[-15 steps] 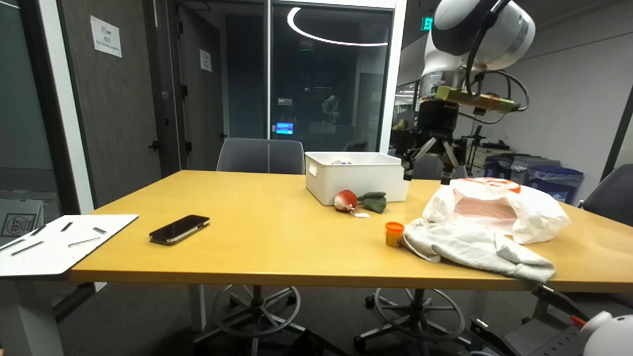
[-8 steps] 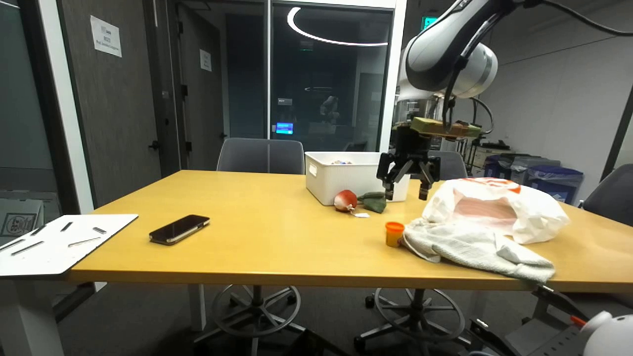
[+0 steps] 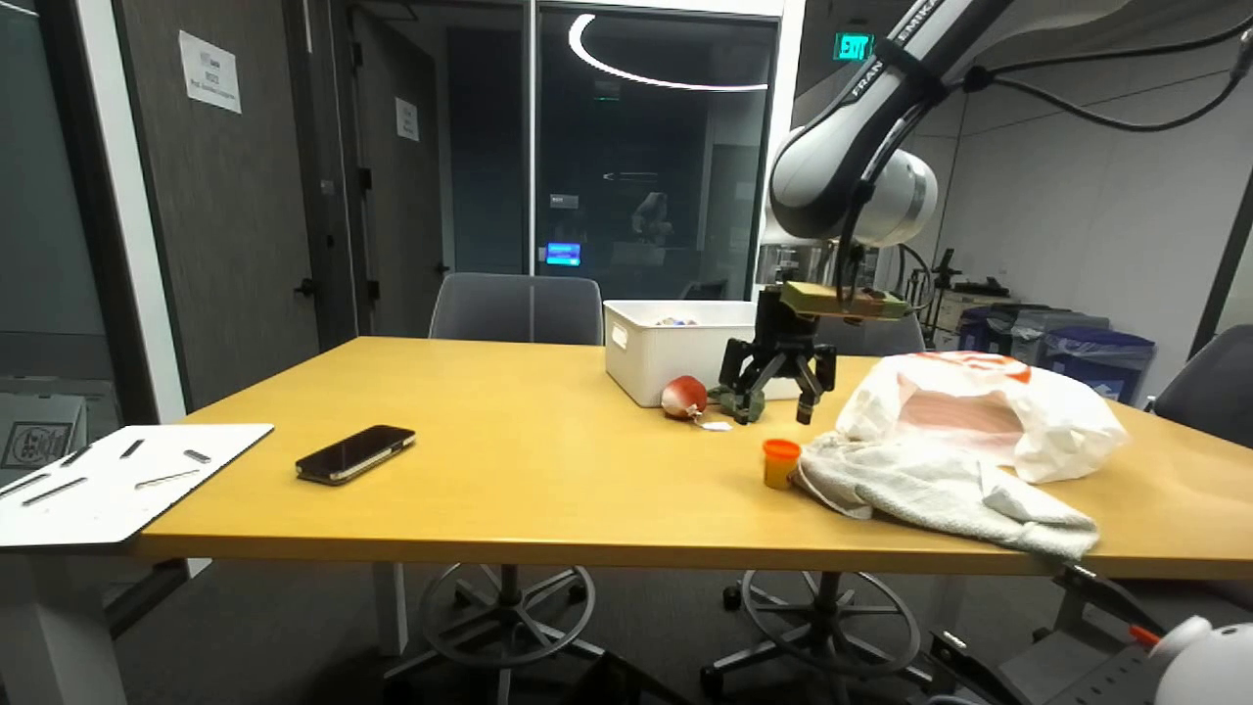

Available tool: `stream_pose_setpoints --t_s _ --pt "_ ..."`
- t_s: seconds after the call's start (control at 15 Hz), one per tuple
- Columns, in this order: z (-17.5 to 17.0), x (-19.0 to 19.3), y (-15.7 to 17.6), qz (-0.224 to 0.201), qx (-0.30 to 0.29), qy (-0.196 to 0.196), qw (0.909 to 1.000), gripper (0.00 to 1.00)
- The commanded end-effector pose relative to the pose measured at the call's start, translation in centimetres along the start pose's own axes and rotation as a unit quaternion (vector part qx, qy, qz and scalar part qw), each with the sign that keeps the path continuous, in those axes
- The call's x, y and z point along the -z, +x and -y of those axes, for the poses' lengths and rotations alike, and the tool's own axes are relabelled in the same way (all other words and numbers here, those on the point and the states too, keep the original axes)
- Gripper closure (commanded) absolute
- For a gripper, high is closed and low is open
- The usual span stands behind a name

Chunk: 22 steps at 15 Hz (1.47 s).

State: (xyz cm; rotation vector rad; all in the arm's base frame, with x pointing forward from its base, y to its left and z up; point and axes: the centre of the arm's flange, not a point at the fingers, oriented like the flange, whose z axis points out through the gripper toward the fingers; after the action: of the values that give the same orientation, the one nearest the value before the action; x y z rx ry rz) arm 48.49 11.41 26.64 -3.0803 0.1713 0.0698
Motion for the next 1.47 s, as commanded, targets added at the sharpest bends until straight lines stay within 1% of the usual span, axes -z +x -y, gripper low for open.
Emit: stream_pose_setpoints --t_s 0.0,0.13,0.33,0.47,0.53,0.6,0.8,0.93,1.0,1.2,1.33,1.4 --pt "-0.3 -2.3 2.7 -0.001 0.011 -0.011 0.9999 0.0" --pt "-0.9 -3.4 3.1 0.007 0.012 -0.022 0.9996 0.0" --pt "-1.2 -4.7 3.3 0.017 0.024 -0.051 0.9983 0.0" --pt "-1.3 -5.3 3.3 0.019 0.036 -0.054 0.9977 0.0" --pt "-1.2 -5.4 3.3 0.019 0.041 -0.055 0.9975 0.25" --pt "-1.0 -5.5 3.2 0.021 0.044 -0.055 0.9973 0.26" --pt "-0.2 -4.6 2.7 0.019 0.05 -0.059 0.9968 0.5" --pt "0.6 -3.4 2.3 0.014 0.064 -0.075 0.9951 0.66" --pt "0.8 -2.8 2.1 0.011 0.07 -0.086 0.9938 0.71" --pt "1.1 -0.8 1.4 -0.005 0.073 -0.122 0.9899 0.75" --pt "0.3 1.6 0.6 -0.025 0.045 -0.147 0.9877 0.76" --pt "-0.6 2.9 0.0 -0.038 0.015 -0.158 0.9866 0.76"
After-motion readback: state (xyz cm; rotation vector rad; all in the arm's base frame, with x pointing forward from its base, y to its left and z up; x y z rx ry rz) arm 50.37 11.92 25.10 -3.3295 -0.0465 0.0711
